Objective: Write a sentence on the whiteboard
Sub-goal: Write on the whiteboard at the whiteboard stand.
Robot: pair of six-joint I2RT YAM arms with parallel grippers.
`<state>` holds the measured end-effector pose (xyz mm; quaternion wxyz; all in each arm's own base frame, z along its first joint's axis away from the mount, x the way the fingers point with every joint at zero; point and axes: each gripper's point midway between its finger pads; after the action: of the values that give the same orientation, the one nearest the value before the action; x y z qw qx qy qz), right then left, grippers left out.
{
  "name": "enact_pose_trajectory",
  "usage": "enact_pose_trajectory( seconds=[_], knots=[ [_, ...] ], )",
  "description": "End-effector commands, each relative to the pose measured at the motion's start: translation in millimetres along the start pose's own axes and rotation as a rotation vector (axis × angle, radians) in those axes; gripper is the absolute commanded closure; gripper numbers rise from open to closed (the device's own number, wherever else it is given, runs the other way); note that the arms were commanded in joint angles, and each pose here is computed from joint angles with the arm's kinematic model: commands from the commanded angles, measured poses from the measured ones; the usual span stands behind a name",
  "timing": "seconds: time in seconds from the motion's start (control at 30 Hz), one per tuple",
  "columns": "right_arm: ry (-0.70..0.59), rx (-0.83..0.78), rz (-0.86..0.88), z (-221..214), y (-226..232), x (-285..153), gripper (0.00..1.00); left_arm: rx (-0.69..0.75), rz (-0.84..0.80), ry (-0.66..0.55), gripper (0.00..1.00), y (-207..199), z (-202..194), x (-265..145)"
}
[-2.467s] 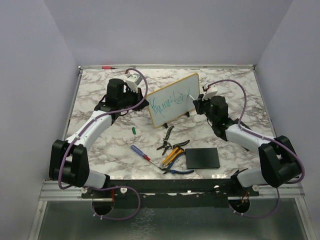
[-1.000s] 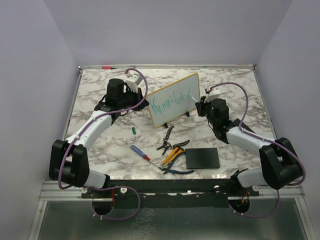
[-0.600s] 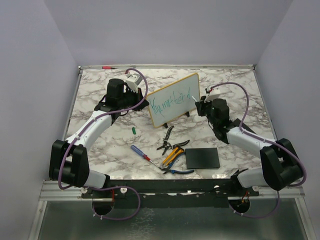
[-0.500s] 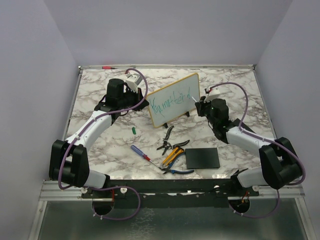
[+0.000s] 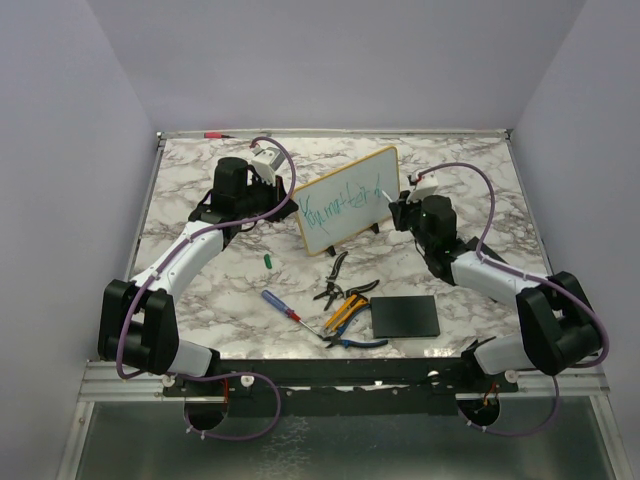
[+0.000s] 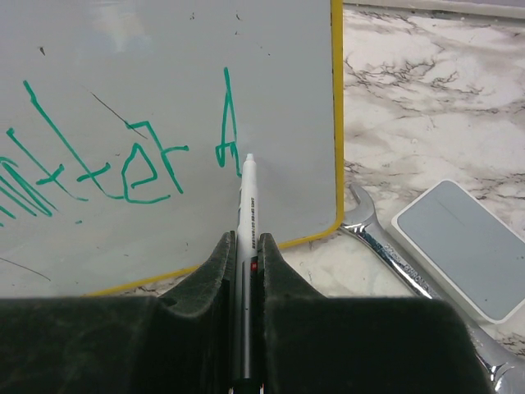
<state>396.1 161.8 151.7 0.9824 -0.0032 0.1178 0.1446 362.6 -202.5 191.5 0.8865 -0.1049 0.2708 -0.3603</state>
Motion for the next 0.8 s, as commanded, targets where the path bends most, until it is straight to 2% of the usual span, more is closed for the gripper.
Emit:
enact_pose_trajectory(
  seconds=[0.0, 0.47, 0.77],
  knots=[
    [-0.038, -0.015, 0.033, 14, 8, 7, 0.99, 0.037, 0.02, -0.027, 0.97, 0, 10, -5],
    [-0.049, 0.0, -0.042, 18, -4, 10, 0.99, 0.037, 0.021, -0.027, 0.97, 0, 10, -5],
    [-0.068, -0.028, 0.033, 23, 9, 10, 0.99, 0.038, 0.021, -0.028, 0.97, 0, 11, -5]
  ],
)
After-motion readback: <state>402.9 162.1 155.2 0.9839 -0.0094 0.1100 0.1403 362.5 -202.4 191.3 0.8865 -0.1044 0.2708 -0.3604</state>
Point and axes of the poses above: each gripper's point midway between its finger pads, its own x axis out along the fingers, its own y axis along the line the jaws close on, z = x × y, and after that the axes turned 2 degrees about -x, right-handed
